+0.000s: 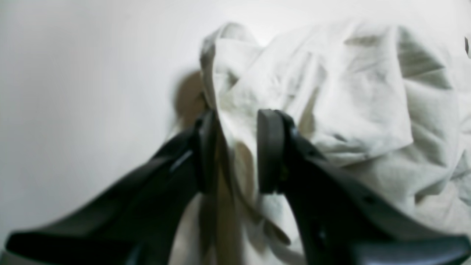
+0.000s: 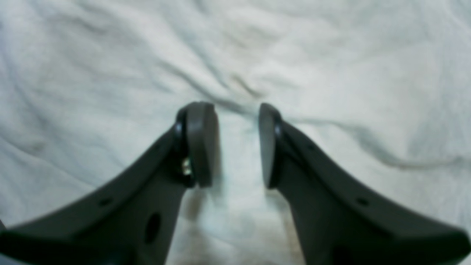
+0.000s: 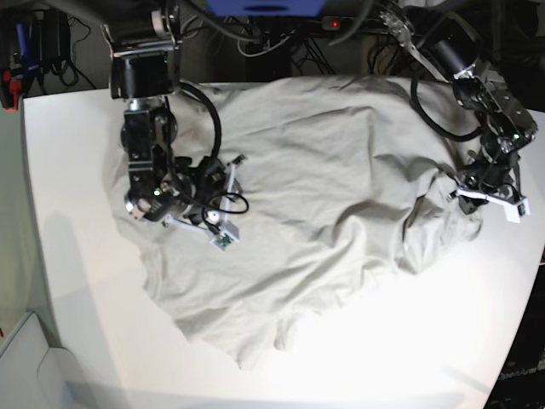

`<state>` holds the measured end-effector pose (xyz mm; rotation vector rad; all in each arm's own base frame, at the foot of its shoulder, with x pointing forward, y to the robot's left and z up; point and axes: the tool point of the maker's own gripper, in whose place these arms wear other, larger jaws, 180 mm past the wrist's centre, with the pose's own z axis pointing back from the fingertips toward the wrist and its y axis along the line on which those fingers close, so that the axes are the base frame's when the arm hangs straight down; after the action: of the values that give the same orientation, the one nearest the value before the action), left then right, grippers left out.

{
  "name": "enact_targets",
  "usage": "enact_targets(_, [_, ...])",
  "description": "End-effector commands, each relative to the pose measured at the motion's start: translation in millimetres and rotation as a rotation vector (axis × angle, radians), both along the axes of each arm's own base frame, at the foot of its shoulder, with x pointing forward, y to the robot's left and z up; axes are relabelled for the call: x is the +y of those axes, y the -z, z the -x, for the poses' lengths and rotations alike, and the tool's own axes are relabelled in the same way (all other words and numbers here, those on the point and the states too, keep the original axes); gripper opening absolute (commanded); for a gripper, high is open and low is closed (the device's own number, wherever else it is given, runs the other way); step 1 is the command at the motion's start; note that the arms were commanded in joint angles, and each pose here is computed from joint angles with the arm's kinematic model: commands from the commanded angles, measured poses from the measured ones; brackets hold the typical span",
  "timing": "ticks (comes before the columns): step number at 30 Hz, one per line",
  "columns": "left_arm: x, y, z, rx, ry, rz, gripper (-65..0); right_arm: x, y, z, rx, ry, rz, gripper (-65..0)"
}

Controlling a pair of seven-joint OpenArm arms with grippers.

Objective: Layout the t-shirt on the table in an organized manner, then fold the t-shirt properly
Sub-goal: 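Move the left gripper back onto the shirt's side and grasp it, then drag the shirt's side outward with the left gripper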

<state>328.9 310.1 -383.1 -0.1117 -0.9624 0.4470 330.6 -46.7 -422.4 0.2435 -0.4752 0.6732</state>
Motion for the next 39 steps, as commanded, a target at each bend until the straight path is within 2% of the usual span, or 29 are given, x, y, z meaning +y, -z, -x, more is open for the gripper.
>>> enact_targets(1, [5,-18,-11,-0.062,-0.002,-0.021,-48.0,-6,-6,-7,-0.017,0.003,0.021,-43.5])
enact_targets(3, [5,-18,-11,-0.062,-0.002,-0.021,-53.5,-6,-7,-8,-0.018,0.003,0.021,-43.5])
enact_targets(6, [5,-18,-11,-0.057,0.0,-0.019,-65.0,-6,-7,-8,-0.018,0.003,0.021,-43.5])
enact_targets(12, [6,-21,-12,-0.063,0.0,-0.026,-64.9,-6,-9,-10,-0.024,0.003,0.021,-43.5])
enact_targets(20, [32,-94,-67,-0.223,-0.016,-0.082,-64.9,-6,-9,-10,-0.024,0.003,0.022,-43.5])
enact_targets(23, [45,-112,-90,-0.262,-0.036,-0.061,-64.9,-6,-9,-10,-0.024,0.003,0.022,-43.5])
enact_targets(26, [61,-117,-108,-0.26,-0.104,-0.001,-64.9,-6,-8,-10,-0.023,0.003,0.022,-43.5])
enact_targets(29, [71,-120,-122,-0.303,-0.143,0.026,-64.9,-6,-7,-8,-0.02,0.003,0.022,-43.5])
enact_targets(35, [66,-134,-157,-0.34,-0.082,-0.003,-64.9,-6,-6,-8,-0.018,0.003,0.022,-43.5])
enact_targets(39, [65,-147,-174,-0.384,-0.084,0.01,-64.9,-6,-6,-7,-0.017,0.003,0.022,-43.5])
